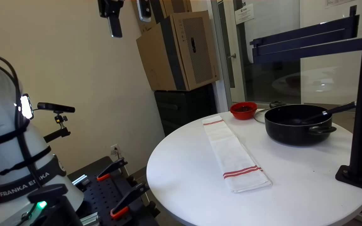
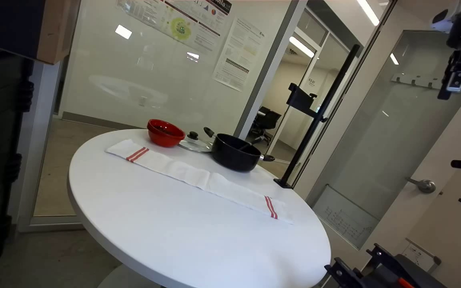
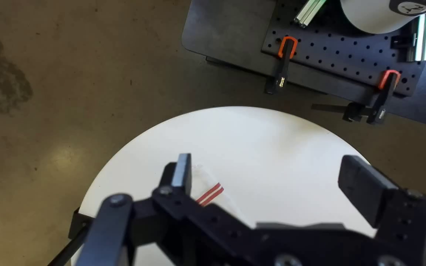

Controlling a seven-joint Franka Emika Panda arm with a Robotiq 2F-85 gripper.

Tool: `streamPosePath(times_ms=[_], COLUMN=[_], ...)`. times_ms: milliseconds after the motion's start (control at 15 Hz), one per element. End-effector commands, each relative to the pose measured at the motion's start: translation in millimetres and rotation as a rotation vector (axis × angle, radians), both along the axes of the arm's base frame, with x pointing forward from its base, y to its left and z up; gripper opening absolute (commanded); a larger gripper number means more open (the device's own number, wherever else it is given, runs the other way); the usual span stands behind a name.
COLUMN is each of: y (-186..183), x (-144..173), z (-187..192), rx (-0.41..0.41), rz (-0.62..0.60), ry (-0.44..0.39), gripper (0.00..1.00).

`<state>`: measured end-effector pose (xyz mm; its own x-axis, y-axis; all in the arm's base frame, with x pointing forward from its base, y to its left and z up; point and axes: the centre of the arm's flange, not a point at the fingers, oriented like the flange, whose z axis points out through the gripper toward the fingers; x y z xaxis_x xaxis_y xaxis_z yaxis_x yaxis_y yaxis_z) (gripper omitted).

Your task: Fold the tea towel

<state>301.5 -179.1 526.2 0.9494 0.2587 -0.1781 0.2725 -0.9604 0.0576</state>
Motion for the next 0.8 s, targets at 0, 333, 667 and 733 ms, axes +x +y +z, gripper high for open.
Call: streamPosePath(times_ms=[0,333,667,733], y=[0.0,0.0,-0.1,0.0], x=[0.0,0.0,2.5,3.1], z=[0.0,0.0,-7.4,-9.5], rx=[0.0,0.0,-0.07,-0.079], rz=[0.0,0.0,-0.06,-0.071], ry=[0.0,0.0,-0.078,-0.144], gripper=[1.0,1.0,1.0,1.0])
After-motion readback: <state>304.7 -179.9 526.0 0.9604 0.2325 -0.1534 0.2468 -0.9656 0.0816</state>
